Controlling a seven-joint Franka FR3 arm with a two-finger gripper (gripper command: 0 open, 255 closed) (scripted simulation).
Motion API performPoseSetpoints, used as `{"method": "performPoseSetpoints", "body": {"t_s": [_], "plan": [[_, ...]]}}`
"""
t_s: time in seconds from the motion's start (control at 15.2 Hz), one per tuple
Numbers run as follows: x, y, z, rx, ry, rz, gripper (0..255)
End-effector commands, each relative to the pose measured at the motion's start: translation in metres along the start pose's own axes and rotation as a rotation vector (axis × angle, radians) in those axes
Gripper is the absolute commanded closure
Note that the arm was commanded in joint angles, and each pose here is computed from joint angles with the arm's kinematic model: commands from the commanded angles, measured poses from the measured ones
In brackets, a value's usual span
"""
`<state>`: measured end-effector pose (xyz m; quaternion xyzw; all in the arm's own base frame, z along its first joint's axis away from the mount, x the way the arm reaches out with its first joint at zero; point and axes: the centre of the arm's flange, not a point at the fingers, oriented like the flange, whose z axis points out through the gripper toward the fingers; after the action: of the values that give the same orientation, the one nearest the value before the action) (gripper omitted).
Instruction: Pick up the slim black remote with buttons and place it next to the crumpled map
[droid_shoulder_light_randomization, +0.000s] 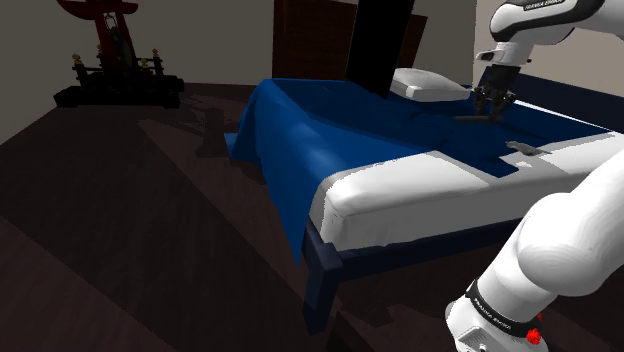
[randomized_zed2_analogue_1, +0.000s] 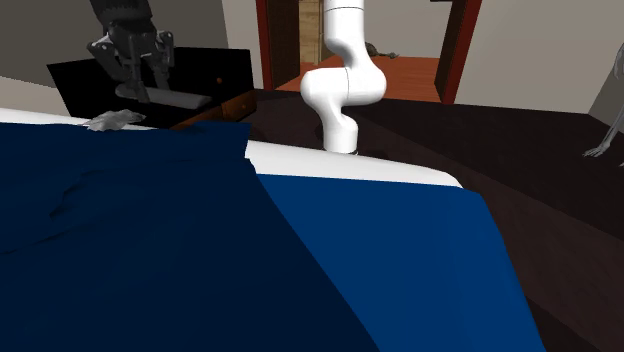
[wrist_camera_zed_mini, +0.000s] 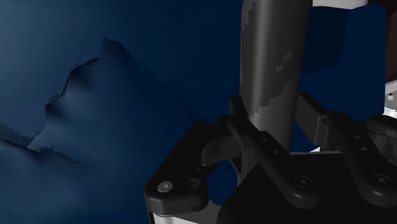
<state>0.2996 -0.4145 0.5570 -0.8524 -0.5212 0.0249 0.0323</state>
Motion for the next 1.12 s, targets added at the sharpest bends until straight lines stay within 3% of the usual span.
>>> {"method": "performPoseSetpoints", "body": {"t_s": [0.0, 1.06], "plan": [[-0.025, -0.011, 0.002, 0.000, 0.000, -0.002, 255], [-0.222, -0.087, 0.009, 0.000, 0.000, -0.002, 255]]}}
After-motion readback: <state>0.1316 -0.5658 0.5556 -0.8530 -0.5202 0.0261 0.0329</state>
